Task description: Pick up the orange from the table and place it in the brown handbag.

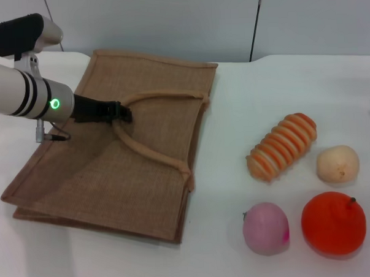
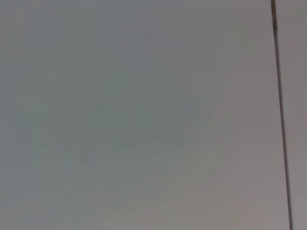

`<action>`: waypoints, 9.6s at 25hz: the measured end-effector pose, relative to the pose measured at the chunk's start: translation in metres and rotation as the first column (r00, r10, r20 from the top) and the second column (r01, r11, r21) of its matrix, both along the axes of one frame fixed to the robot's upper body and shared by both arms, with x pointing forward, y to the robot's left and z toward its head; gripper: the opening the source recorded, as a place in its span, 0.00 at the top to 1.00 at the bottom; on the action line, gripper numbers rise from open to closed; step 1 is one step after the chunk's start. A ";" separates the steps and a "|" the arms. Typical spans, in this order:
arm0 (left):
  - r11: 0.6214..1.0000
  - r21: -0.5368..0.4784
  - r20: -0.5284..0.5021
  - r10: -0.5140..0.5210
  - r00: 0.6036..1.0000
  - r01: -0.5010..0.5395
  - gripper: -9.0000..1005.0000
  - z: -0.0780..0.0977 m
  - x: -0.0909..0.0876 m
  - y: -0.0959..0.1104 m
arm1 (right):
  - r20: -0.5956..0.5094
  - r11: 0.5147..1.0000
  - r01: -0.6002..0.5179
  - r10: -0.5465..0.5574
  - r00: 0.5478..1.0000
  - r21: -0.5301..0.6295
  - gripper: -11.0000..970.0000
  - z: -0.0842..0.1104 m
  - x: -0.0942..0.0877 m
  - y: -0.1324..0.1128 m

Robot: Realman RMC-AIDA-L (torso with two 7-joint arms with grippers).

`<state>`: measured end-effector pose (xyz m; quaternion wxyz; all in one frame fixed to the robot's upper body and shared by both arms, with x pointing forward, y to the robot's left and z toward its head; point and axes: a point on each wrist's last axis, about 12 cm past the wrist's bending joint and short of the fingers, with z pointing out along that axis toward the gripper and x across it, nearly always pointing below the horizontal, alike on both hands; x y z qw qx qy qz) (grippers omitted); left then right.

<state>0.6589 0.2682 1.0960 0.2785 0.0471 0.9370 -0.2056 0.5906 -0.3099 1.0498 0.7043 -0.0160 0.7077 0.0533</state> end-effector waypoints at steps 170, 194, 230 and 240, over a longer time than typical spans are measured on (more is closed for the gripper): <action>0.462 -0.656 0.708 0.103 0.699 0.597 0.87 0.087 -0.076 0.022 | -0.326 0.410 -0.838 0.787 0.524 -0.359 0.89 0.033 0.034 0.192; 0.631 -0.704 0.626 0.333 0.705 0.326 0.87 0.052 -0.076 0.063 | -0.043 0.713 -0.677 0.682 0.730 -0.181 0.27 0.019 0.006 0.117; 0.943 -0.259 0.844 0.325 0.426 -0.208 0.47 -0.024 -0.078 0.052 | 0.091 0.993 0.119 -0.121 0.988 0.022 0.09 -0.004 -0.029 -0.023; 0.952 -0.085 0.894 0.203 0.399 -0.294 0.47 -0.034 -0.084 0.048 | 0.089 0.986 0.162 -0.165 0.982 0.040 0.09 -0.006 -0.032 -0.029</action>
